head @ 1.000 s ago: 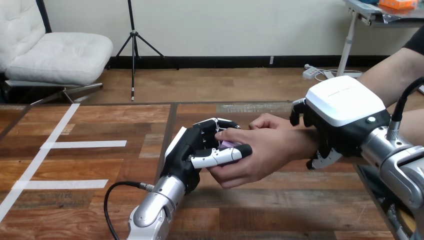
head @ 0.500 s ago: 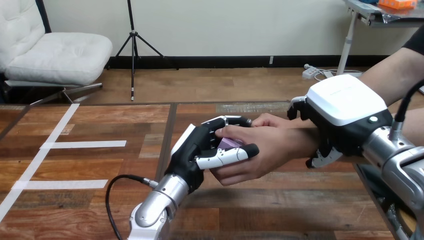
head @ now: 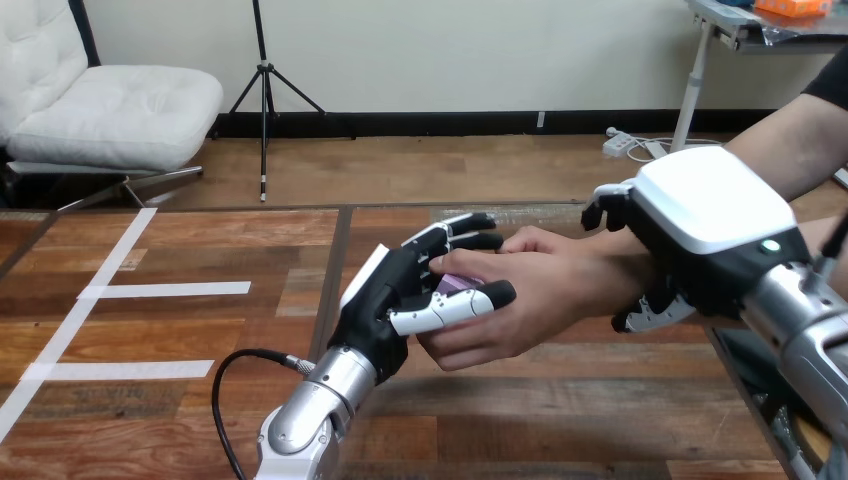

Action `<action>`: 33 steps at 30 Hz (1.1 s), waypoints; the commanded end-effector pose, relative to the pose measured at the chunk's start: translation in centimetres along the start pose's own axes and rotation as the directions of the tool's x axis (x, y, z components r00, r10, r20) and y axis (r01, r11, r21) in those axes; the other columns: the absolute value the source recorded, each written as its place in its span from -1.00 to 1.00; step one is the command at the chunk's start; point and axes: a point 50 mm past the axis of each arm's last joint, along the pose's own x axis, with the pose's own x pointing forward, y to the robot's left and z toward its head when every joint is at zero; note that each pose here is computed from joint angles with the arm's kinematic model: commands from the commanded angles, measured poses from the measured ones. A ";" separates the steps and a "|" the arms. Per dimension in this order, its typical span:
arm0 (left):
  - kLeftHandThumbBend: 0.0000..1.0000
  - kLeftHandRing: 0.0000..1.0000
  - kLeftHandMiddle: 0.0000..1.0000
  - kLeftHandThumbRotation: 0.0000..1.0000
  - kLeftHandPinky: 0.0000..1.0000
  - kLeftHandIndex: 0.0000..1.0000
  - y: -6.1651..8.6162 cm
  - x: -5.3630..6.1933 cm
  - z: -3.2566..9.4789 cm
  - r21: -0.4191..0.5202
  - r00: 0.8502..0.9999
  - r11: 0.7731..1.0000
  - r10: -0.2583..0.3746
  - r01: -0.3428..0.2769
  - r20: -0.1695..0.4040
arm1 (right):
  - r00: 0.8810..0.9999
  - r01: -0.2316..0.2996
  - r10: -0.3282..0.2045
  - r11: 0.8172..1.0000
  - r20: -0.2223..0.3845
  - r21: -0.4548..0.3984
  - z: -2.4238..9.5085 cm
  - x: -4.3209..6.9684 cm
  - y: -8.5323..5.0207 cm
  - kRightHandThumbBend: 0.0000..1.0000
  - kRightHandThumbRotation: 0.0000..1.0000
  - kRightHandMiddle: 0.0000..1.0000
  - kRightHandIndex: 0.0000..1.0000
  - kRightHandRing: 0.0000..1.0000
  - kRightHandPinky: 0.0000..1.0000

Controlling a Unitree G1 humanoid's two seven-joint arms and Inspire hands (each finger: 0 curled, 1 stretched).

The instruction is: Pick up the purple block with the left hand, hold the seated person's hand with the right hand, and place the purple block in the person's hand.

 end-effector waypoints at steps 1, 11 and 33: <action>0.93 0.46 0.53 -0.44 0.33 0.57 0.9 0.8 2.4 0.018 0.992 0.999 0.024 -0.026 0.122 | 0.988 0.153 -0.153 0.987 -0.012 0.039 0.3 -0.6 -2.2 0.80 -0.98 0.32 0.35 0.24 0.05; 0.89 0.43 0.49 -0.48 0.30 0.51 1.7 -0.1 2.6 -0.017 0.981 0.996 0.089 -0.087 0.174 | 0.968 0.249 -0.243 0.955 -0.055 0.164 1.1 -1.7 -2.1 0.78 -0.99 0.32 0.33 0.23 0.04; 0.84 0.38 0.46 -0.50 0.23 0.46 2.7 -2.9 2.8 -0.032 0.925 0.973 0.227 -0.228 0.303 | 0.851 0.517 -0.501 0.743 -0.159 0.425 3.5 -4.1 0.3 0.41 -1.00 0.31 0.37 0.22 -0.01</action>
